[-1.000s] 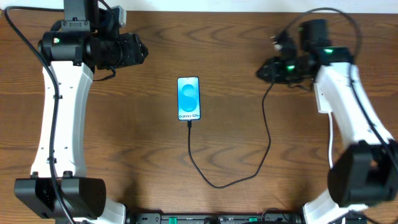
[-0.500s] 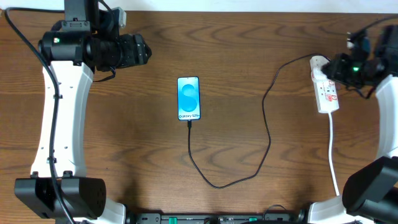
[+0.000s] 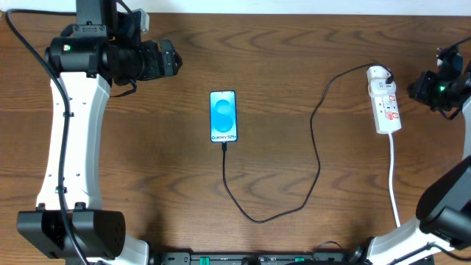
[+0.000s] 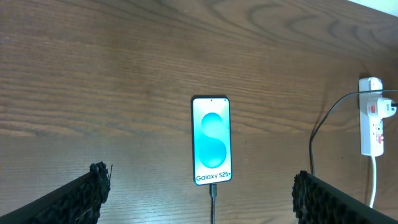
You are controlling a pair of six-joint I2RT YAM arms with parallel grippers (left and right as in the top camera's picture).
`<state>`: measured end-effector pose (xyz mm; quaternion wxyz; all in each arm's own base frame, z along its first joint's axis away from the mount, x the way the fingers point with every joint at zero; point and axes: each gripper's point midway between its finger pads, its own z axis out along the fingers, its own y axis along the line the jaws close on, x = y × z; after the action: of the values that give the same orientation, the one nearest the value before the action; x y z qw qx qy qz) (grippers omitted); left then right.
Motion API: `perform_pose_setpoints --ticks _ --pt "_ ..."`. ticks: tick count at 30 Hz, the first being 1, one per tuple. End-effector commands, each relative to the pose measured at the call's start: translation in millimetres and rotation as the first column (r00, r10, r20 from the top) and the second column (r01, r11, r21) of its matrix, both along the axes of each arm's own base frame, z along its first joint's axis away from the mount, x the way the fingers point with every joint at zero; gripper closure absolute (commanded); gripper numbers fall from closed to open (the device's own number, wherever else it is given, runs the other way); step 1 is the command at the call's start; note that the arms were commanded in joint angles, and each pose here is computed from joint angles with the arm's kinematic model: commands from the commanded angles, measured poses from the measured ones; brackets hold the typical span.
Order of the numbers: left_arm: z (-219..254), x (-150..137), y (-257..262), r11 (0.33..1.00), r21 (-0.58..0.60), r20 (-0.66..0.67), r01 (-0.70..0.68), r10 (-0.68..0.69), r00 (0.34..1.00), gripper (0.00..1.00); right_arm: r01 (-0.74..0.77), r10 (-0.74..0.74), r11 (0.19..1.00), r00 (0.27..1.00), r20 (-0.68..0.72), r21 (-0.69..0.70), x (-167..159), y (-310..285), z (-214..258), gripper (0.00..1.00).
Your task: Plug charger to phone and switch on socket
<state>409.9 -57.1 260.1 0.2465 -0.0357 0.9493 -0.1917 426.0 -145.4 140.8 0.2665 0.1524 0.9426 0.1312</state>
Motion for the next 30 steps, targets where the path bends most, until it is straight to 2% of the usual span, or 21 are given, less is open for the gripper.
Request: perform_pose_setpoints --ticks 1,5,13,30 --pt "1 -2 1 1.0 0.009 0.005 0.005 -0.005 1.0 0.04 0.018 -0.017 1.0 1.0 -0.023 0.011 5 -12 -20 0.99" --pt "1 -2 1 1.0 0.009 0.005 0.005 -0.005 1.0 0.04 0.072 -0.069 0.996 0.997 -0.046 0.045 7 -22 -36 0.99" --pt "1 -2 1 1.0 0.009 0.005 0.005 -0.005 1.0 0.04 0.076 -0.07 0.995 0.995 -0.077 0.067 13 -28 -70 0.99" --pt "1 -2 1 1.0 0.009 0.005 0.005 -0.005 1.0 0.04 0.019 -0.018 0.996 1.0 -0.009 0.084 40 -25 -98 0.99"
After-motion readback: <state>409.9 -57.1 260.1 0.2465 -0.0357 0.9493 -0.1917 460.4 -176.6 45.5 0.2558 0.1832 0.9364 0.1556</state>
